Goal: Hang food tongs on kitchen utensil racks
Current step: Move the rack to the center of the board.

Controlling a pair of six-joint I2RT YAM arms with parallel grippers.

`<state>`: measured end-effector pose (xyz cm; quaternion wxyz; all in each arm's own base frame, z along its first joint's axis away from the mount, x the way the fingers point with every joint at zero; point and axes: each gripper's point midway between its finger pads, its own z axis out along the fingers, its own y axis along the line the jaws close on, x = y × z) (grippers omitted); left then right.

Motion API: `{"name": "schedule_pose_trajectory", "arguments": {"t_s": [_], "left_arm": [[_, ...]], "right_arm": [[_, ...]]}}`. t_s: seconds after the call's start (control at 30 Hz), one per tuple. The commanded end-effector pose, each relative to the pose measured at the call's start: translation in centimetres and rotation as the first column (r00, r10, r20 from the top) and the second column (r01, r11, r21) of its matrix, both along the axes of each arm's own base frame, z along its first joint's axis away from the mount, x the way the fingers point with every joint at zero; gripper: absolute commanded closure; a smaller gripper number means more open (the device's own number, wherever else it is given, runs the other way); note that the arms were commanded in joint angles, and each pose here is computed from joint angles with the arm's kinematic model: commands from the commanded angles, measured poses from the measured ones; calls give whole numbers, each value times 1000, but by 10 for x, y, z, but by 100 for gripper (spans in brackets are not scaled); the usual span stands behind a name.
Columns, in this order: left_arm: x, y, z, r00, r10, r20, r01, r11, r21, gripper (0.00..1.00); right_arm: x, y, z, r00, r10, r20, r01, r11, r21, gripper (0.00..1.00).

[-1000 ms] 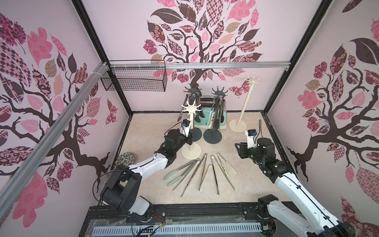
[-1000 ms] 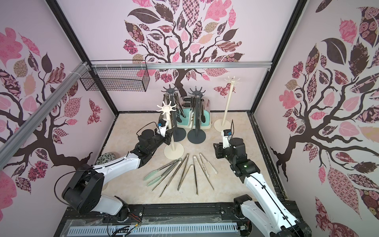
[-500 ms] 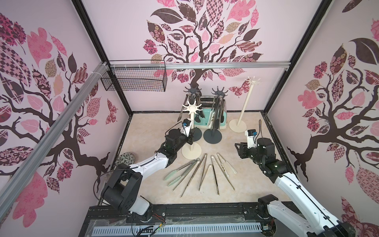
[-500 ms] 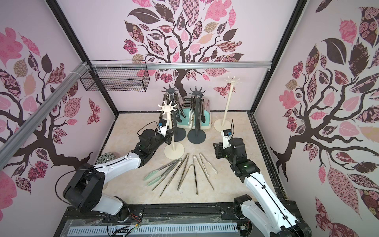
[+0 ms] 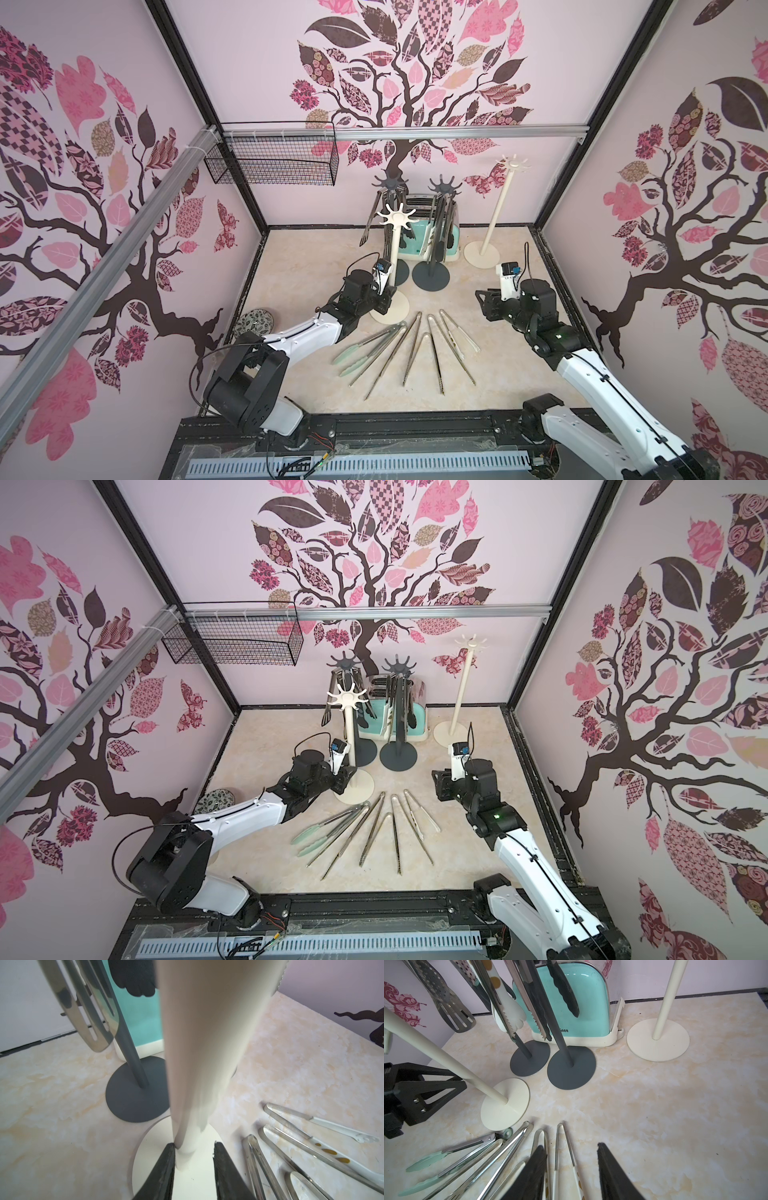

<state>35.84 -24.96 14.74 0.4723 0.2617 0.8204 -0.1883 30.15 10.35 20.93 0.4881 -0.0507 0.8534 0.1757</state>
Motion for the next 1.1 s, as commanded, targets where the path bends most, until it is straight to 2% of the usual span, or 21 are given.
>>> {"name": "schedule_pose_trajectory", "arguments": {"t_s": [0.0,0.4,0.67,0.9,1.07], "left_arm": [[-15,4,-4,999,-9,-40,10,1000,24,65],[-19,24,22,997,76,-5,-76,996,37,64],[-30,44,29,986,162,-43,-161,987,25,64],[-47,65,29,965,245,-93,-244,970,17,64],[-59,68,30,955,260,-142,-269,962,-42,64]], "right_arm": [[1,-3,-2,1000,-19,-10,19,1000,3,55],[-3,1,-10,999,-4,-53,5,1000,25,55],[-14,6,-40,978,-3,-209,5,1000,9,54],[-27,17,-79,928,2,-373,-12,1000,-25,55],[-32,20,-100,889,1,-459,-17,999,-29,57]]}}
